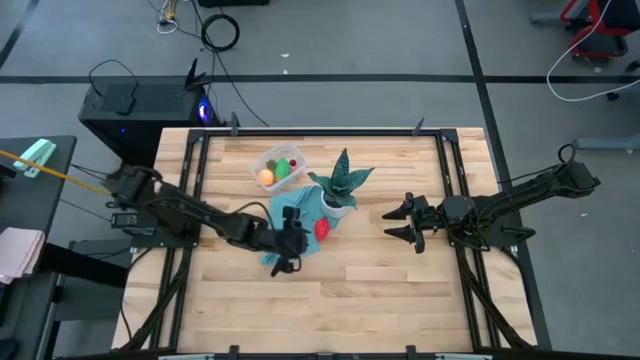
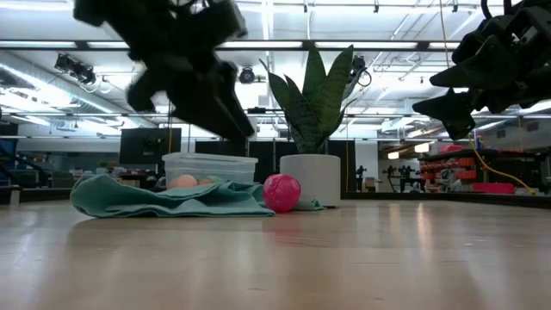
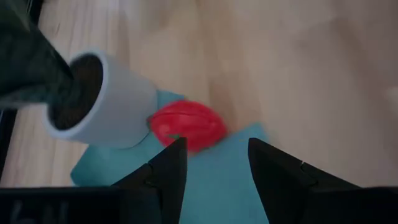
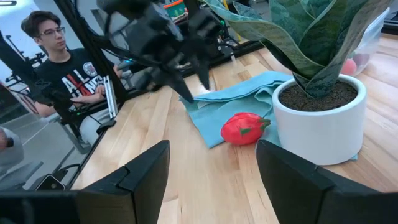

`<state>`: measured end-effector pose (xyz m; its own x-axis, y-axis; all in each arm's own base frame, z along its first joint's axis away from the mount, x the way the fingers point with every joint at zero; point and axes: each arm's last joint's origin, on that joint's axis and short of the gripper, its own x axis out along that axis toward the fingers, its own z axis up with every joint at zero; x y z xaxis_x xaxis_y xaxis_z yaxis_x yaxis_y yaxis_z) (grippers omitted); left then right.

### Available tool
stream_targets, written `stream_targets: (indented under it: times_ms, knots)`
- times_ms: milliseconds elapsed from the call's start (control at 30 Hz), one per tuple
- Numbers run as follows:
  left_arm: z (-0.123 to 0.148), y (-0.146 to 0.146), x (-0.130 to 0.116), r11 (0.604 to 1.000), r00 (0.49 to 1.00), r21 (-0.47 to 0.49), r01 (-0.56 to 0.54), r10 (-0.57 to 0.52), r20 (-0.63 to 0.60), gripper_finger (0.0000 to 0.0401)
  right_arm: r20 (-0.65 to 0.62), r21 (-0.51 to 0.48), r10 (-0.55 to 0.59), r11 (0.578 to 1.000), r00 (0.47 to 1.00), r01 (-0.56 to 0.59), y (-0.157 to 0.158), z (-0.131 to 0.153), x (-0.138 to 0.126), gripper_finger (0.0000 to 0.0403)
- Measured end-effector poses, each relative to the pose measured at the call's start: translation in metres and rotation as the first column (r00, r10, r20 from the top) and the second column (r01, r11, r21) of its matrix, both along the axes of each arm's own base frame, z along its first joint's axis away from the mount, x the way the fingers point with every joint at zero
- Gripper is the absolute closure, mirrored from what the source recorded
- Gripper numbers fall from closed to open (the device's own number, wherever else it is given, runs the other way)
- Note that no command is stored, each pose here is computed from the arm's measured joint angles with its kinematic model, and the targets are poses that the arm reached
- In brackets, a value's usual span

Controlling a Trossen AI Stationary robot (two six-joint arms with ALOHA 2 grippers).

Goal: Pick and placing Produce into tupperware
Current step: Put the dragonfruit into the transparent bin

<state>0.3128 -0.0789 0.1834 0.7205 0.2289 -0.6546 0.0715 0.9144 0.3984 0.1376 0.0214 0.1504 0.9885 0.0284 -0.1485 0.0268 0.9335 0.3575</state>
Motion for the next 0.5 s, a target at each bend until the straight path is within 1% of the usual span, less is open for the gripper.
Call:
stream_targets:
  times_ms: [100, 267, 400, 500]
  knots:
    - [-0.0067, 0.0045, 0.0042, 0.999, 0.999, -0.005, -0.050, 0.050, 0.003, 0.0211, 0.001, 0.000, 0.000, 1.000, 1.000, 0.000, 0.0000, 0.0001, 0.0000, 0.0157]
    - [-0.0038, 0.0084, 0.0080, 0.994, 0.994, -0.051, -0.093, 0.096, 0.054, 0.0186, 0.001, -0.002, 0.000, 1.000, 1.000, 0.000, 0.0000, 0.0001, 0.0000, 0.0157]
    - [-0.0023, 0.0080, 0.0094, 0.994, 0.993, -0.063, -0.092, 0.097, 0.074, 0.0177, 0.002, -0.002, 0.000, 1.000, 1.000, 0.000, 0.0000, 0.0002, 0.0000, 0.0157]
    - [-0.0023, 0.0081, 0.0094, 0.996, 0.995, -0.039, -0.075, 0.077, 0.068, 0.0181, 0.002, -0.002, 0.000, 1.000, 1.000, 0.000, 0.0000, 0.0002, 0.0000, 0.0157]
